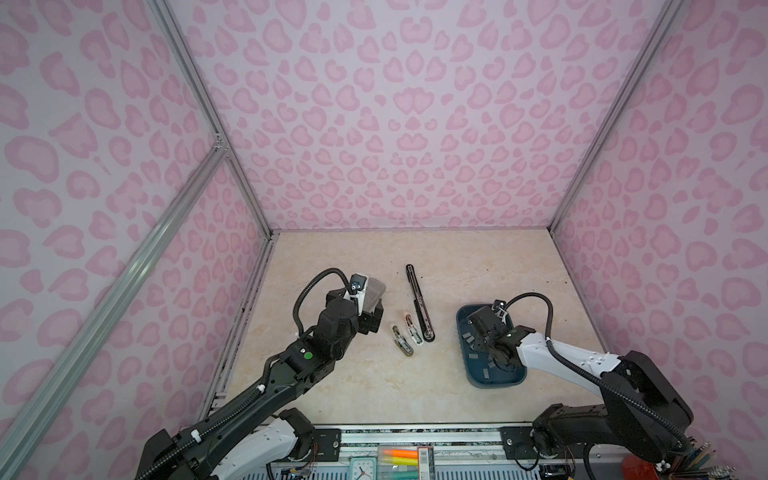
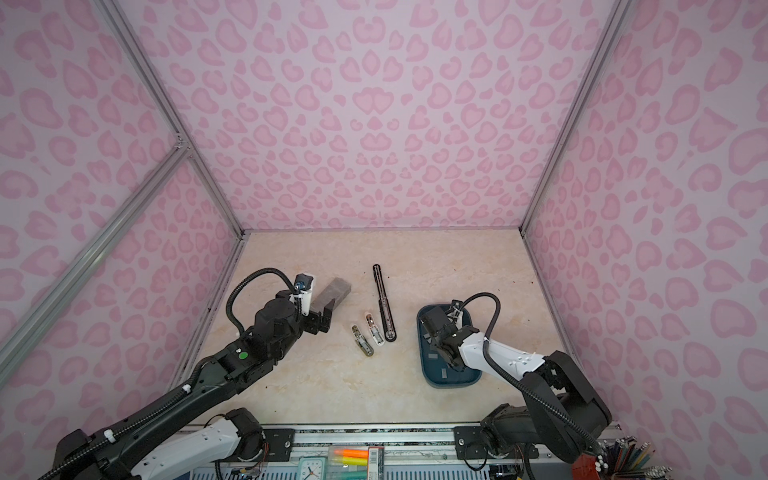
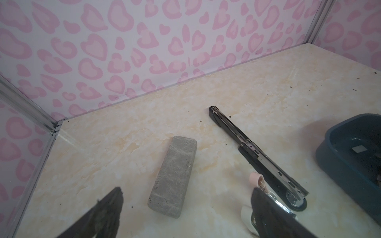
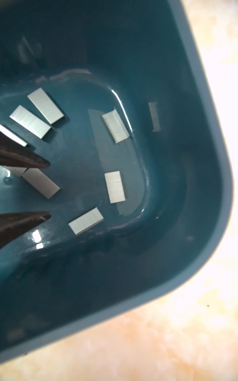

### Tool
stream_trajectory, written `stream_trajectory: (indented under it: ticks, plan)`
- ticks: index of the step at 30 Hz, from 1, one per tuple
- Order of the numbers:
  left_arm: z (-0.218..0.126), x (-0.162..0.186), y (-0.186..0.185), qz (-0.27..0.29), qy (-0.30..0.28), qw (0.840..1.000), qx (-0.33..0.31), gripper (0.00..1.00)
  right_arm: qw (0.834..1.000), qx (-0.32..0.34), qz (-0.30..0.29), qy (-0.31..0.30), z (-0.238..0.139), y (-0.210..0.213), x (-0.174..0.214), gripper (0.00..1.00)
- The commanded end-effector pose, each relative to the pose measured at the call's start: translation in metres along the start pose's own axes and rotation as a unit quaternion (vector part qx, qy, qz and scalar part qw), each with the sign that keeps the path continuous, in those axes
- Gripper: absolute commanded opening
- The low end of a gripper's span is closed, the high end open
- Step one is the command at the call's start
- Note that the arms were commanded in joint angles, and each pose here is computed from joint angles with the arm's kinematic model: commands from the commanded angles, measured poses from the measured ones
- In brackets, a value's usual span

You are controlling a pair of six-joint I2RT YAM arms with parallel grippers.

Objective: Load the staples into the stapler
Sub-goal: 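Lower the right gripper into the tray and pinch a staple strip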

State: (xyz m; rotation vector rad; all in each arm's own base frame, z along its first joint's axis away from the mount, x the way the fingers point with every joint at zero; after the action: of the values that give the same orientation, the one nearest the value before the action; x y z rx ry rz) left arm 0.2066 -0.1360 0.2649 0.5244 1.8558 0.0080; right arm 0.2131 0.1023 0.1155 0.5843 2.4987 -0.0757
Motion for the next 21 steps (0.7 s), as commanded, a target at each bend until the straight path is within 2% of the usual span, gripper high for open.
stream_trajectory:
  ticks: [1,10,17,21]
  plan:
    - [-0.002,-0.003,0.001,-0.006,-0.013,1.0,-0.001,0.98,1.0,0.0,0.015,-0.001,0.003,-0.001,0.004,0.36]
    - [0.0,-0.002,0.0,-0.005,-0.011,1.0,0.002,0.98,0.999,-0.03,0.024,0.014,0.011,0.001,0.014,0.35]
    - [0.0,-0.003,0.001,-0.004,-0.009,1.0,-0.003,0.98,1.0,-0.021,0.01,0.018,0.016,0.01,0.011,0.28]
    - [0.001,-0.003,0.001,-0.002,-0.01,1.0,-0.005,0.98,1.0,-0.003,0.003,0.011,0.016,0.01,0.009,0.19]
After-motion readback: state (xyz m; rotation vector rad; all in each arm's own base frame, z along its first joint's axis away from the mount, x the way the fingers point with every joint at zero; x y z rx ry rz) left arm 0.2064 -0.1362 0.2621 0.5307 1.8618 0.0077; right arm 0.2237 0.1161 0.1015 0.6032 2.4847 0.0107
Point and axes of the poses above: each gripper's point midway between its finger pads, its own z axis out along the fingers, its own y axis along the line the jaws close on, x = y × z, the point moved 10 cm from there along -z, back along the fingers, and after that the axes turned 9 degrees about z, right-handed, at the moved point
